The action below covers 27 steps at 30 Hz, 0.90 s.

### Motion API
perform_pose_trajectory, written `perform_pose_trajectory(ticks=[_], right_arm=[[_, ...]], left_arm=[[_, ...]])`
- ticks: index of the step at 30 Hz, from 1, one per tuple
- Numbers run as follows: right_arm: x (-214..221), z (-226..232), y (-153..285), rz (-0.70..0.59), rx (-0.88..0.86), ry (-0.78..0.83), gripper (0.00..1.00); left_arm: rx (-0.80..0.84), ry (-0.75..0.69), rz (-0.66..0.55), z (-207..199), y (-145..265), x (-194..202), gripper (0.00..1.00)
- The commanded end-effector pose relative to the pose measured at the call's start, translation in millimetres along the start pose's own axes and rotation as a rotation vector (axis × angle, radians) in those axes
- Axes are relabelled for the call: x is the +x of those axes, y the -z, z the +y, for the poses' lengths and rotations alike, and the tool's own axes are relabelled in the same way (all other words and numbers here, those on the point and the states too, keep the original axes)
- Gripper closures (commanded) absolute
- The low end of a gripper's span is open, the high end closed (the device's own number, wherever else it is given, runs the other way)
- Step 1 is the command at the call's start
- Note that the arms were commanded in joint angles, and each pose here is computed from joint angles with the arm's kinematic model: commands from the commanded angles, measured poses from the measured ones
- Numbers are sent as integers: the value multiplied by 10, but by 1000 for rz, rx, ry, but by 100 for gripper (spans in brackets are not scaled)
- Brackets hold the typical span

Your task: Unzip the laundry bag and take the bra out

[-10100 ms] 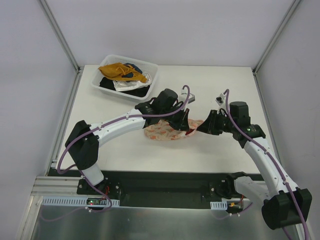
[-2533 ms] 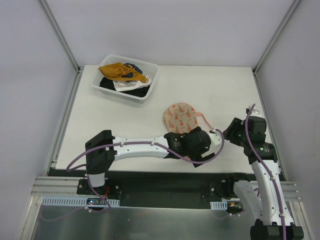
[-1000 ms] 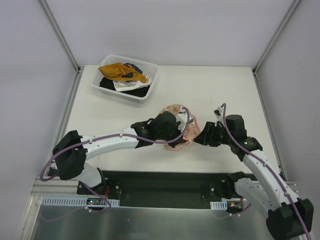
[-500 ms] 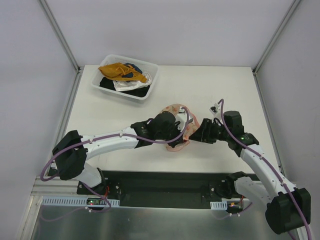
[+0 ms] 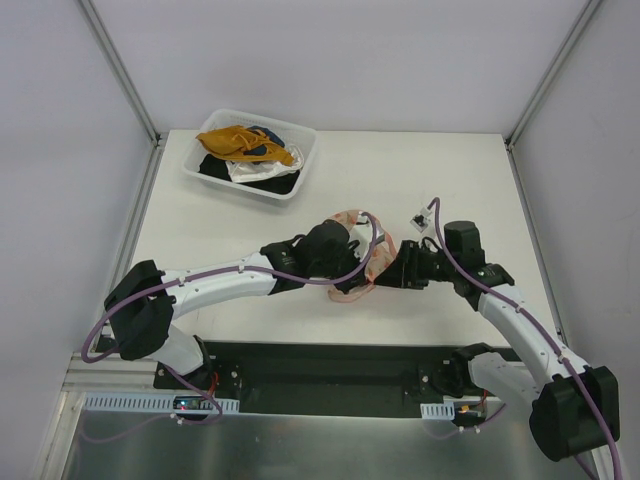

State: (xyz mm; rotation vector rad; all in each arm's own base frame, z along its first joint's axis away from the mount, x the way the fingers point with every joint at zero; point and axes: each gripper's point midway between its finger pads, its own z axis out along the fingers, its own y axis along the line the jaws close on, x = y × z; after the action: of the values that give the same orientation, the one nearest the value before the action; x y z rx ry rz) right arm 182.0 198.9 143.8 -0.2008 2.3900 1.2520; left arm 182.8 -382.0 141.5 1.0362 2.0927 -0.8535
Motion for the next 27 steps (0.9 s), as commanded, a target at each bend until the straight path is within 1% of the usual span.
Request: perform_pose_trajectory(ticks=[1, 7, 13, 22, 25, 27], right_arm=[[21, 188, 29, 30, -108, 86, 53], [30, 168, 41, 30, -90, 95, 53], [17, 138, 43, 25, -73, 105, 51], [-61, 31, -26, 3, -37, 123, 53], [-100, 40, -53, 7, -44, 116, 65], [-132, 66, -57, 8, -52, 118, 69]], left_arm=[[39, -6, -91, -55, 52, -286, 100], [38, -6, -91, -36, 50, -297, 100], [48, -4, -90, -40, 39, -310, 100], [68, 6, -85, -46, 22, -315, 100], [79, 8, -80, -65, 11, -311, 100], [84, 9, -80, -75, 13, -316, 100]])
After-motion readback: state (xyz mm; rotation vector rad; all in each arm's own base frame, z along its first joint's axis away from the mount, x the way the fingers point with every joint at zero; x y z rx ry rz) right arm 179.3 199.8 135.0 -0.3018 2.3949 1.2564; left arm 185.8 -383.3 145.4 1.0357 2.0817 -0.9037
